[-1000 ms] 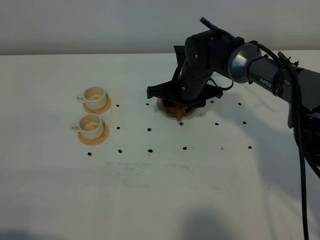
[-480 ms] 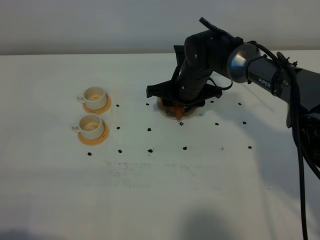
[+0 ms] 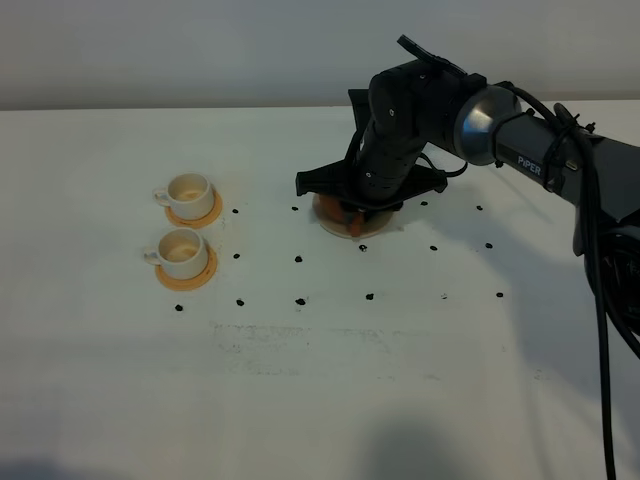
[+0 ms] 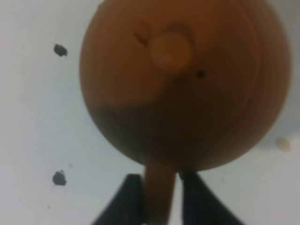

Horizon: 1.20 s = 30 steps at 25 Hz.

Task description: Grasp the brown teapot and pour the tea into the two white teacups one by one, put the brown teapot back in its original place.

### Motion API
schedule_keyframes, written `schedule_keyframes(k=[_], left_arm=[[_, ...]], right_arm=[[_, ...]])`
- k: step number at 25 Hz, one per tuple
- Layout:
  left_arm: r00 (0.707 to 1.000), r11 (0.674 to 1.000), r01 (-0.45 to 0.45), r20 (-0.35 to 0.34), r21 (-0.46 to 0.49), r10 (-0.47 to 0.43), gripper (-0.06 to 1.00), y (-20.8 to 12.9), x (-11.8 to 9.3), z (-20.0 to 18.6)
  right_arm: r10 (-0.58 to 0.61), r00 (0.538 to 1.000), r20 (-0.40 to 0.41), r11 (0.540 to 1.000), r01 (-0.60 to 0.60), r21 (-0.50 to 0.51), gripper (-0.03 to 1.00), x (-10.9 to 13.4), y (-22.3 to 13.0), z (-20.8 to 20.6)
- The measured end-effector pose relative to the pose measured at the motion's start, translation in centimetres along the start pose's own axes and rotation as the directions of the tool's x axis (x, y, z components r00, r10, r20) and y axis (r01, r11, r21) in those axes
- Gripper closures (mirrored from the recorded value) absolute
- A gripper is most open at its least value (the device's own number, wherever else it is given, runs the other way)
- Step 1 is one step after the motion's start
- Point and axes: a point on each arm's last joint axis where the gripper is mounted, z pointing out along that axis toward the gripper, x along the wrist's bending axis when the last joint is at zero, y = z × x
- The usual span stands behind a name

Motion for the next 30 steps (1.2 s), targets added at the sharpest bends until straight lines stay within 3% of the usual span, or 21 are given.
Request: schedule_keyframes(k=[2,30], left_arm=[[1.000,1.000,0.000,0.000,0.000,0.000,0.50,0.00,0.00,0.00],[1.000,1.000,0.000,0.000,0.000,0.000,0.50,0.00,0.00,0.00]], right_arm=[[-0.015,1.000,-0.002,1.000,0.015,-0.005,0.88,0.02,0.04,0.00],[-0.055,0.998,-0.029,0.995,0.052,-0.089,0.88,0.31,0.79,-0.01]])
